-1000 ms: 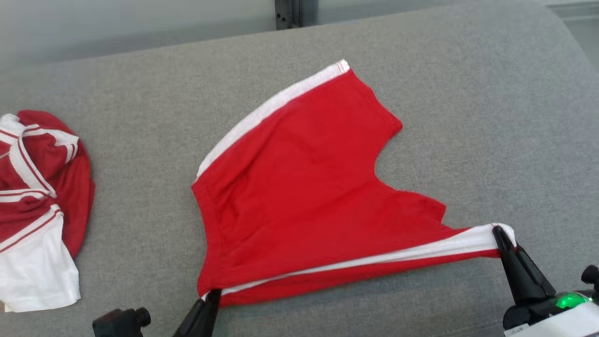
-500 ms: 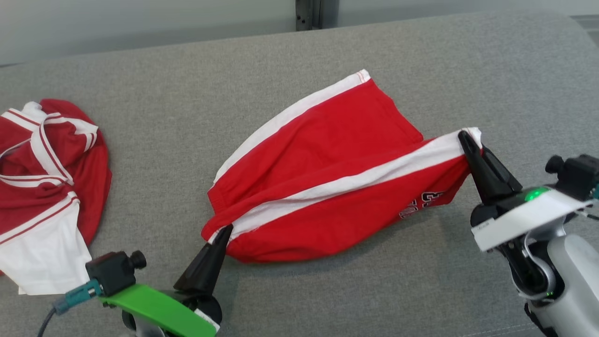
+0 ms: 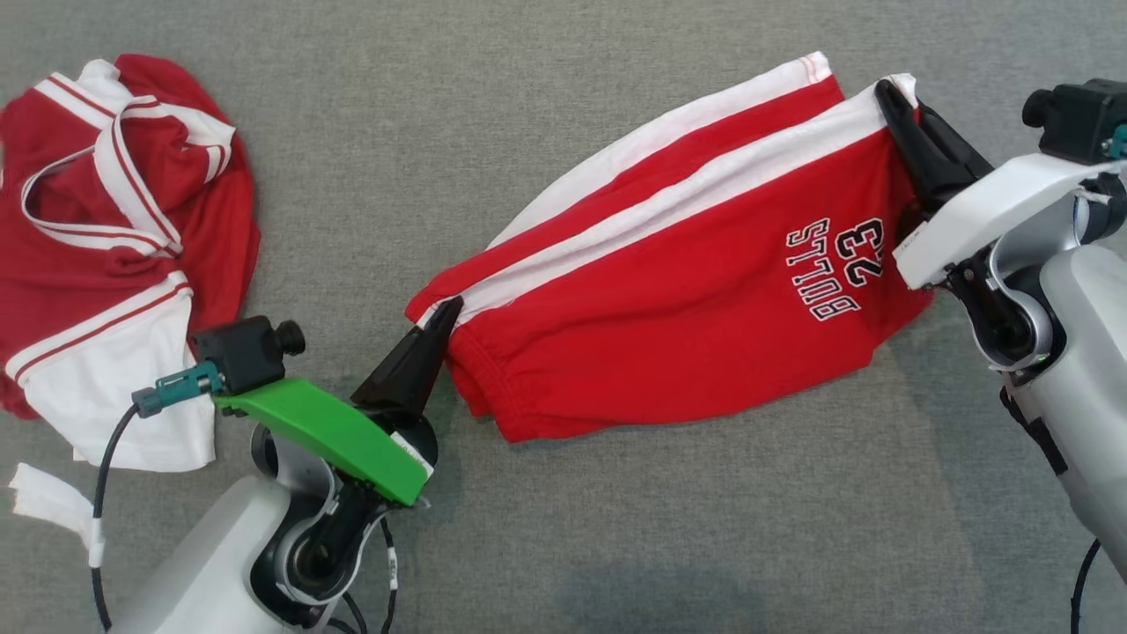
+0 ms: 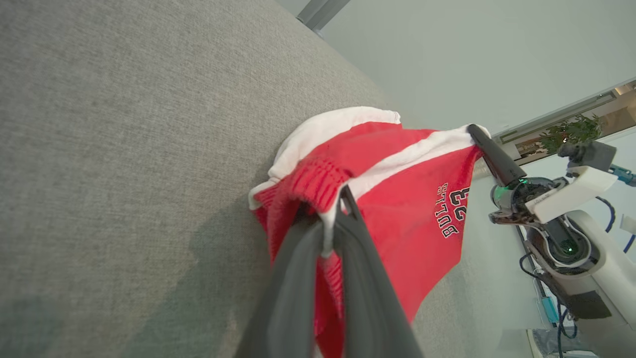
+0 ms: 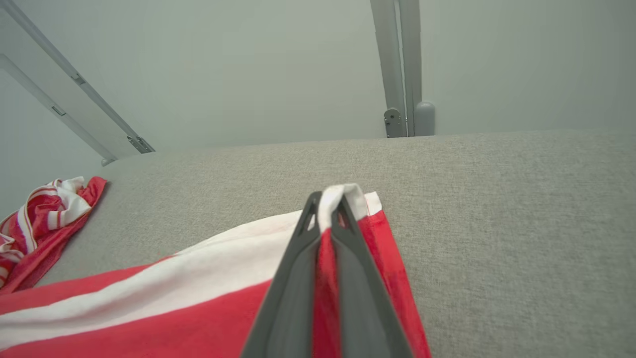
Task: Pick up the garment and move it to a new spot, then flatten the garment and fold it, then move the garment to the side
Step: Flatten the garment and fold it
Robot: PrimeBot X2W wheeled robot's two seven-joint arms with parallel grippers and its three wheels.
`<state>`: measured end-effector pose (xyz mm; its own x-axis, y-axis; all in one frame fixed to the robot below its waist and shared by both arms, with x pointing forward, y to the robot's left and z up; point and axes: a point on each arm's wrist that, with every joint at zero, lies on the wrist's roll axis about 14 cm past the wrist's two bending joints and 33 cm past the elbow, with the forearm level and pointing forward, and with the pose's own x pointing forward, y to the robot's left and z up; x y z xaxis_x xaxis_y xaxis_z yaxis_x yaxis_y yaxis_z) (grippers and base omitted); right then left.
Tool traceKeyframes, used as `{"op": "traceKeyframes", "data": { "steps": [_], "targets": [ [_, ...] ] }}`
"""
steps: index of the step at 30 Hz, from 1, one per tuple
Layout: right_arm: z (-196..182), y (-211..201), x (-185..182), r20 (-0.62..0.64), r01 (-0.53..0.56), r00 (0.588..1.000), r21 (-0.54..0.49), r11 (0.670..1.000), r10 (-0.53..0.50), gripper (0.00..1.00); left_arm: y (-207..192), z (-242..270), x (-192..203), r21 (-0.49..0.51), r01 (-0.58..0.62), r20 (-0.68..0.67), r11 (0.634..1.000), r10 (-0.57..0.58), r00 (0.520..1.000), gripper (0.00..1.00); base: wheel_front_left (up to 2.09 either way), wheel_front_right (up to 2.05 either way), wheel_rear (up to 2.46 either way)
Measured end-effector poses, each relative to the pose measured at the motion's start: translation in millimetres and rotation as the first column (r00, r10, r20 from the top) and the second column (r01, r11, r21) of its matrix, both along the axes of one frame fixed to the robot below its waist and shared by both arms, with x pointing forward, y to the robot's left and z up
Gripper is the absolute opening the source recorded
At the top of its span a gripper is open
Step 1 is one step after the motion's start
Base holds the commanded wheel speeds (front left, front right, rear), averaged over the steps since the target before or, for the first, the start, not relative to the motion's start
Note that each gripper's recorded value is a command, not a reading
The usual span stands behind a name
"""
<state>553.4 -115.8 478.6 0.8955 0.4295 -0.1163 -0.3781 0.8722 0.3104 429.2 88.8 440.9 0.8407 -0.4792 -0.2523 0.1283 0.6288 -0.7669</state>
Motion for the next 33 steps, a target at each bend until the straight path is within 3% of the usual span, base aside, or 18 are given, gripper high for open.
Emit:
{"op": "traceKeyframes", "data": {
  "steps": [6,27,29,32,33],
  "targets": [
    [-23.7,23.2,23.2,-0.054,-0.062,0.997,-0.046,0.997,0.059,0.0,3.3,-18.1,6.1,0.018,-0.006,-0.049,1.0,0.007,0.999,0.0,0.0,0.0,0.0],
    [-50.1,16.4,58.1,-0.122,-0.056,0.992,-0.154,0.986,0.037,0.0,-5.6,-38.8,30.2,0.07,0.054,-0.083,0.996,-0.048,0.995,0.0,0.0,0.0,0.0],
    [-54.9,17.8,55.8,-0.135,-0.062,0.99,-0.159,0.985,0.041,0.05,-6.9,-40.8,30.3,0.075,0.062,-0.087,0.995,-0.055,0.995,0.0,0.0,0.0,0.0],
    [-60.6,17.4,53.9,-0.153,-0.068,0.987,-0.171,0.983,0.041,0.39,-7.4,-43.3,31.4,0.077,0.064,-0.093,0.995,-0.057,0.994,0.0,0.0,0.0,0.0],
    [-61.2,17.2,53.5,-0.154,-0.069,0.987,-0.174,0.982,0.042,1.0,-7.5,-44.6,31.2,0.08,0.067,-0.097,0.995,-0.059,0.993,0.0,0.0,0.0,0.0]
  ]
}}
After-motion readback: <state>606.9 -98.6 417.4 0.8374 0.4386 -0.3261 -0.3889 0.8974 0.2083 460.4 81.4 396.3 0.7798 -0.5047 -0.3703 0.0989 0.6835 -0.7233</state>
